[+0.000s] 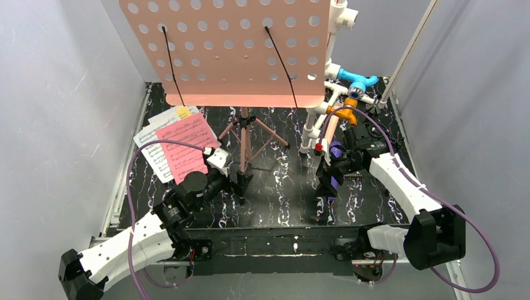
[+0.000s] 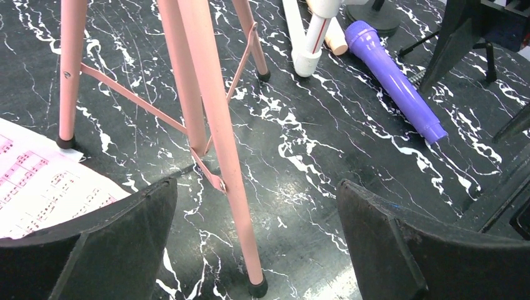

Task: Pack up the instrument practice props
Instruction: Close the music stand at the center of the board.

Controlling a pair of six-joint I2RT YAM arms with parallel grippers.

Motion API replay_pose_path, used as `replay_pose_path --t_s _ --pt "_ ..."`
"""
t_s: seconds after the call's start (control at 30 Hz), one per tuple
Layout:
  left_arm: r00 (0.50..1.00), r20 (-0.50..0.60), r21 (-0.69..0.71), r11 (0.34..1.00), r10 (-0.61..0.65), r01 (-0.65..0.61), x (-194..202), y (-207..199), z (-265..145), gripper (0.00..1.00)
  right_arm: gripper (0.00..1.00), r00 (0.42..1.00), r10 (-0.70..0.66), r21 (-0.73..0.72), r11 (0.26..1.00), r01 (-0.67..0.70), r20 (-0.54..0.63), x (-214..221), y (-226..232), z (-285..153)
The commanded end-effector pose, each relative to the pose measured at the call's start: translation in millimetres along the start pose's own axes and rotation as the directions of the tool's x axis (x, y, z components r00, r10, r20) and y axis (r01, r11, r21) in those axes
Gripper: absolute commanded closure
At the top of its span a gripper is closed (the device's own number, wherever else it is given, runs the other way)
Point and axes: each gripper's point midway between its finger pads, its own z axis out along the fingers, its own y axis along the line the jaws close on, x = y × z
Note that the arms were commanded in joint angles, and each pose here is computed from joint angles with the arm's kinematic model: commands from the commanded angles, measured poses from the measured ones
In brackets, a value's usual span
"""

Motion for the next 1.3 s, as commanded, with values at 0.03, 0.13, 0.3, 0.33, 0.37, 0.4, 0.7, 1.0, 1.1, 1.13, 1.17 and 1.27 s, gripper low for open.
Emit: replay_pose_path --t_s 0.03,0.13,0.3,0.33,0.37,0.4,0.7,1.0,1.1,1.13,1.17,1.27 --pt "0.998 0.057 -0.079 0.997 -0.011 0.015 -11 12 3 0.06 0.00 0.999 -0.026 0.007 1.000 0.026 0.028 -8 1 -1" --pt "0.998 0.055 -0.098 0.995 -0.007 0.012 -15 14 8 0.09 0.00 0.999 -0.024 0.005 1.000 0.023 0.030 -8 0 -1" --pt "0.999 0.054 -0.112 0.994 0.000 0.006 -20 13 17 0.13 0.00 0.999 -0.024 0.010 1.000 0.024 0.028 -8 0 -1" --pt "0.998 0.055 -0.111 0.994 0.000 0.006 -21 12 19 0.13 0.00 0.999 -0.023 0.010 1.000 0.023 0.027 -8 0 -1" --pt "0.998 0.056 -0.111 0.994 0.001 0.005 -21 12 20 0.14 0.00 0.999 -0.024 0.010 1.000 0.024 0.027 -8 0 -1" --pt "0.998 0.056 -0.111 0.994 0.002 0.004 -23 12 22 0.15 0.00 0.999 -0.025 0.010 1.000 0.025 0.029 -8 0 -1" --pt "0.993 0.093 -0.218 0.975 0.069 -0.048 -38 28 35 0.20 0.00 0.999 -0.025 0.007 1.000 0.025 0.033 -9 1 -1" --pt "0.989 0.093 -0.250 0.965 0.111 -0.085 -51 27 59 0.65 0.00 0.999 -0.030 0.011 1.000 0.029 0.030 -8 2 -2" --pt "0.985 0.097 -0.242 0.963 0.146 -0.119 -59 25 61 0.91 0.00 0.999 -0.031 0.012 0.999 0.031 0.031 -9 1 -2" --pt "0.982 0.102 -0.238 0.963 0.158 -0.130 -63 24 61 0.98 0.00 0.999 -0.031 0.011 0.999 0.030 0.030 -8 1 -2" --pt "0.979 0.106 -0.235 0.961 0.172 -0.143 -66 23 61 1.00 0.00 0.999 -0.029 0.011 1.000 0.029 0.029 -8 1 -2" --pt "0.967 0.132 -0.225 0.957 0.218 -0.185 -78 21 62 1.00 0.00 0.999 -0.030 0.012 0.999 0.029 0.027 -8 1 -2"
